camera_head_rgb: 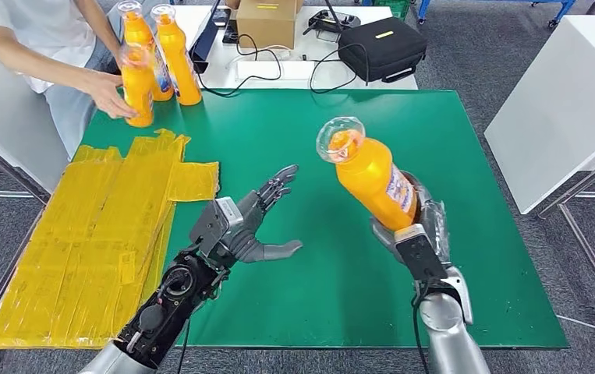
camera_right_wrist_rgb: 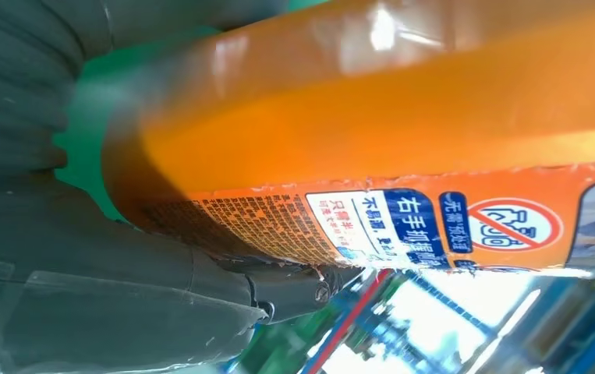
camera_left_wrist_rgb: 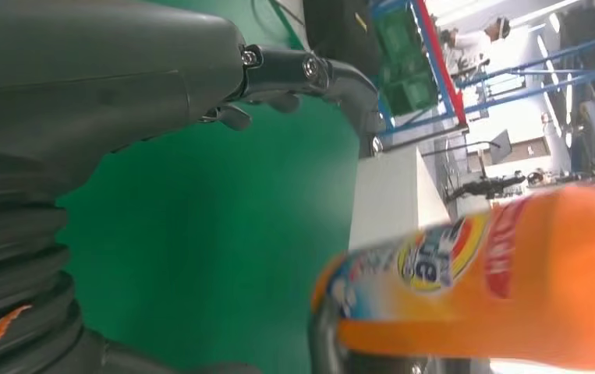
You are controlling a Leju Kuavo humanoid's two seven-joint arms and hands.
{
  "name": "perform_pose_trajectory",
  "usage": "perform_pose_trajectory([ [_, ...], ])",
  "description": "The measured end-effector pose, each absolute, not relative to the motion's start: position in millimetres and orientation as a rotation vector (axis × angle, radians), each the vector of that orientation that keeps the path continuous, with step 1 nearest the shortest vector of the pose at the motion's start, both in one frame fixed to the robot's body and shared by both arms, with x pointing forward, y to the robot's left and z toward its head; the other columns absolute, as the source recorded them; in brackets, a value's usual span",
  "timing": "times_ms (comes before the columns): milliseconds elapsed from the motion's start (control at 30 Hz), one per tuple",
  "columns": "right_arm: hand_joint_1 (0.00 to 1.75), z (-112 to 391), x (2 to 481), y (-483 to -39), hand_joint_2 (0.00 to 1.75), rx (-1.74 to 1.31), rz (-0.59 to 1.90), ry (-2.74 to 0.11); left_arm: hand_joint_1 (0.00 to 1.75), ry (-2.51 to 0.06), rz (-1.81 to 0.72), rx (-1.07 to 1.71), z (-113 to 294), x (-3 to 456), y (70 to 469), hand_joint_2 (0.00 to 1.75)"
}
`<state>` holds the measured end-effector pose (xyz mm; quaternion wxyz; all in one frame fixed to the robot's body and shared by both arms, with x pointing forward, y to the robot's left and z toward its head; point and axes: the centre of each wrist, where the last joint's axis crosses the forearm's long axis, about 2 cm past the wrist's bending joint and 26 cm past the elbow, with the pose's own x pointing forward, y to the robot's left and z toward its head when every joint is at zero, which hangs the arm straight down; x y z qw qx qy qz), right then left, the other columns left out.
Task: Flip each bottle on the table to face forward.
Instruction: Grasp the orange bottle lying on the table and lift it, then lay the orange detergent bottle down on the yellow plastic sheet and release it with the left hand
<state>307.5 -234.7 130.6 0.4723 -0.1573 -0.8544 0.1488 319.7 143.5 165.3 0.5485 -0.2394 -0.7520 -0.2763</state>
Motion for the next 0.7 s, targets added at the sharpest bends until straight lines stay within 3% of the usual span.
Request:
perform_pose_trajectory([
  [333,1.75,152.8,322.4,-186.5,1.75,-0.154,0.401,-2.193,0.0,-1.768,-0.639,-0.606,171.3,323.1,137.1,1.75],
  [700,1.75,133.6,304.0,-125.2,1.75,0.08,0.578,-2.12,0.0,-1.785,-0.608,-0.617,175.0,322.3,135.2,1.75],
])
